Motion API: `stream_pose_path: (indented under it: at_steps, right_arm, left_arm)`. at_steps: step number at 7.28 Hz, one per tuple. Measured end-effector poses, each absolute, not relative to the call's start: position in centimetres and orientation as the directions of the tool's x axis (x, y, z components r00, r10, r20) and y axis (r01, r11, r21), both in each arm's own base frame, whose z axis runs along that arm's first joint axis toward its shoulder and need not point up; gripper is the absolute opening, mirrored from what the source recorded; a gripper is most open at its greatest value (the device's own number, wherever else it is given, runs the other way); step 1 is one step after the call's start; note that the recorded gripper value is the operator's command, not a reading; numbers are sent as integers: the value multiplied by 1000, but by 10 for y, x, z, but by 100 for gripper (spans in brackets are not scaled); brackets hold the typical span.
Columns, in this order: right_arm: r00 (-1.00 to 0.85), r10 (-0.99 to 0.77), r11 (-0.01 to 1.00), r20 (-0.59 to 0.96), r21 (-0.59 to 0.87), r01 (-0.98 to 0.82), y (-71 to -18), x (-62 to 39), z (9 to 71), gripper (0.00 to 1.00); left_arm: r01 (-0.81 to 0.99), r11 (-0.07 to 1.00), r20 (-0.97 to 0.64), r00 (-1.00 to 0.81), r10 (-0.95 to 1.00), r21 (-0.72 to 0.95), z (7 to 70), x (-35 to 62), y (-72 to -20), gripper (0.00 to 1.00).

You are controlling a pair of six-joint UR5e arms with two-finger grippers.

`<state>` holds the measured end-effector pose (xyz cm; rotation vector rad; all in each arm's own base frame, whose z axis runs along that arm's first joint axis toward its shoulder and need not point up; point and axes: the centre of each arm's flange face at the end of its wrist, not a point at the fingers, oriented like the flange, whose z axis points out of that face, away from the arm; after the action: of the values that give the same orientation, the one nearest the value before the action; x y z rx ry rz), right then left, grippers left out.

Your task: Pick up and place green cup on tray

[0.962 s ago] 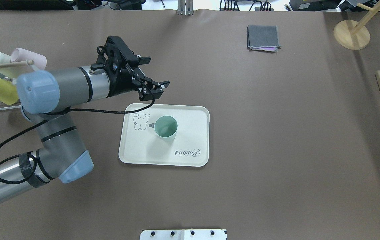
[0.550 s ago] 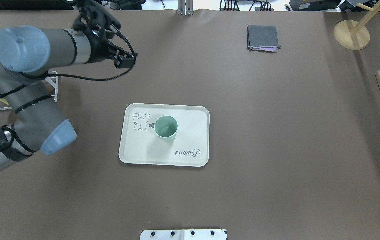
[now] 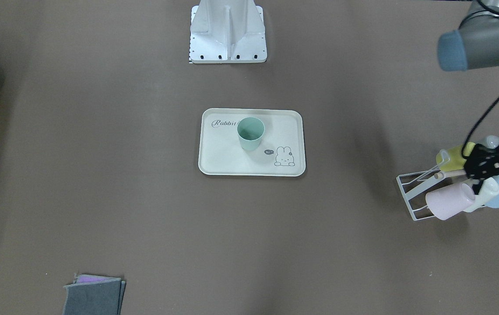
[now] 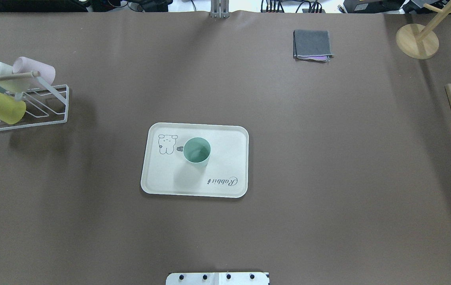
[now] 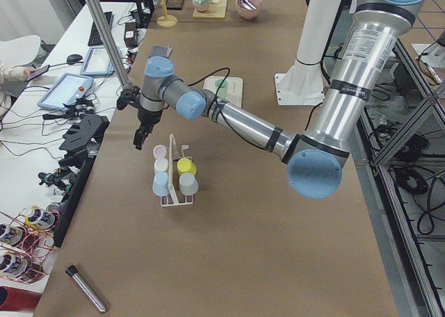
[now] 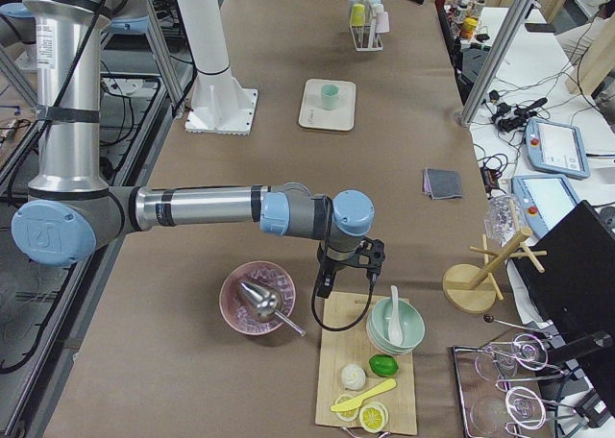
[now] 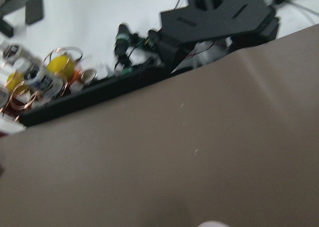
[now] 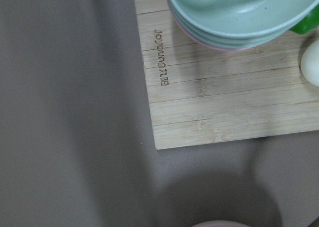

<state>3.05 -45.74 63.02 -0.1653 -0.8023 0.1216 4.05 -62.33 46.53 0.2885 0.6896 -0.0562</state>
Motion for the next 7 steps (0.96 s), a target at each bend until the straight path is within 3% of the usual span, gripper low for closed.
stream_pose_path:
  at_steps: [2,4,7]
  right_arm:
    - [688,172,980,705,-194,-46,-458,30,630,100]
    - [688,172,980,705,-194,-46,-457,30,630,100]
    - [686,174,979,706,-196,-46,-457,30,630,100]
  left_arm:
    - [189,980,-746,661,-88,52,553,-13,-594,99]
    - [221,975,-767,625,-145,-4,629,-40,-524,99]
    - [259,966,-767,614,-187,-28,655,-63,-470,99]
